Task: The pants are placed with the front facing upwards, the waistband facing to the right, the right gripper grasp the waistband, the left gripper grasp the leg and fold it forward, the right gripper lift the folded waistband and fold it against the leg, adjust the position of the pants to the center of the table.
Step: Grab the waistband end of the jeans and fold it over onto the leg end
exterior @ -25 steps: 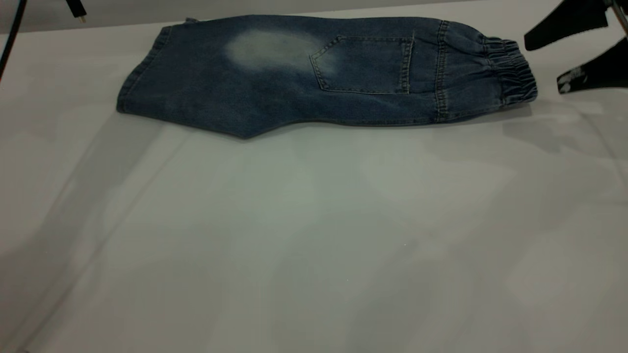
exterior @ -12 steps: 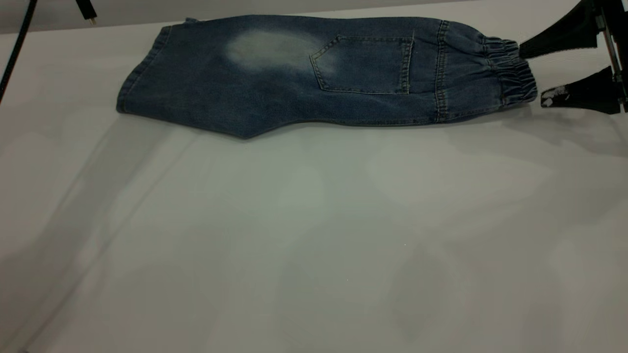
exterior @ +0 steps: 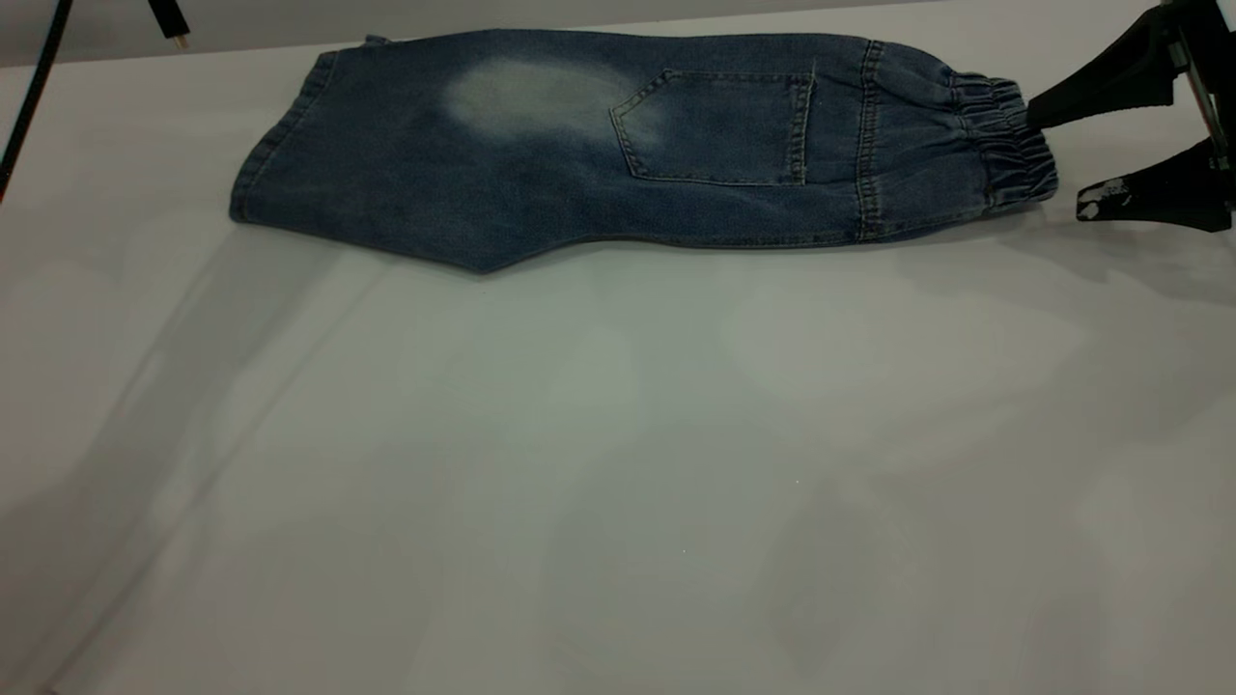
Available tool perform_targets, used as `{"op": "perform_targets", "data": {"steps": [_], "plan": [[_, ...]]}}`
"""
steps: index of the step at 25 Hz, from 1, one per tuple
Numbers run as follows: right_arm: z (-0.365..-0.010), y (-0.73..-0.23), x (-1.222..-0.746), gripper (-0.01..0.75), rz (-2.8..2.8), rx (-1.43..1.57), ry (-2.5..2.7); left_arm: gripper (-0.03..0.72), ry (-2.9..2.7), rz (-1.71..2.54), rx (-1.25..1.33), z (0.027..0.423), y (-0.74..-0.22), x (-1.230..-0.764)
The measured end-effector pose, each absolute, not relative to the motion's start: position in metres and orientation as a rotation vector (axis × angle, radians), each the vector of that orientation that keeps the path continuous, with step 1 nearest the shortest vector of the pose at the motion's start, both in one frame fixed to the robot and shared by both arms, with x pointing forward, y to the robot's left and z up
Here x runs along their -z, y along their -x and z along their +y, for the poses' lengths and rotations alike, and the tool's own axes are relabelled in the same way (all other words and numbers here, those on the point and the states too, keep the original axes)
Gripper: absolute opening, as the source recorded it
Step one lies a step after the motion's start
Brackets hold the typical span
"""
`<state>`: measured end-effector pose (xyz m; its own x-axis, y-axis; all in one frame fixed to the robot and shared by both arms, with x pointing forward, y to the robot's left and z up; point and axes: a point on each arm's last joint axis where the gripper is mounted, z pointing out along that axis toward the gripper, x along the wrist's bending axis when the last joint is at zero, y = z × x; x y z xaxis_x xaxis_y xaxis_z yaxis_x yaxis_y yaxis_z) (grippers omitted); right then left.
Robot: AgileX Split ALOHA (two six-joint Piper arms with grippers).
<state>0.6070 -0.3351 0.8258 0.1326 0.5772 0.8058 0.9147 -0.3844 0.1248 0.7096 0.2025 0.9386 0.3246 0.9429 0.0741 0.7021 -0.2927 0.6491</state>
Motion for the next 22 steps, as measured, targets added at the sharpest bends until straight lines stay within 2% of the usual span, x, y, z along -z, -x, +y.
{"op": "perform_targets", "data": {"steps": [10,17,22], "plan": [[-0.336,-0.607,-0.824,0.586,-1.425,1.138,2.033,0.44,-2.081,1.443,-0.624,0.202,-0.71,-0.939],[-0.334,-0.605,-0.801,0.586,-1.352,1.121,2.038,0.44,-2.078,1.441,-0.628,0.202,-0.71,-0.939],[-0.335,-0.614,-0.801,0.586,-1.352,1.158,2.014,0.44,-2.073,1.438,-0.634,0.202,-0.711,-0.94]]}}
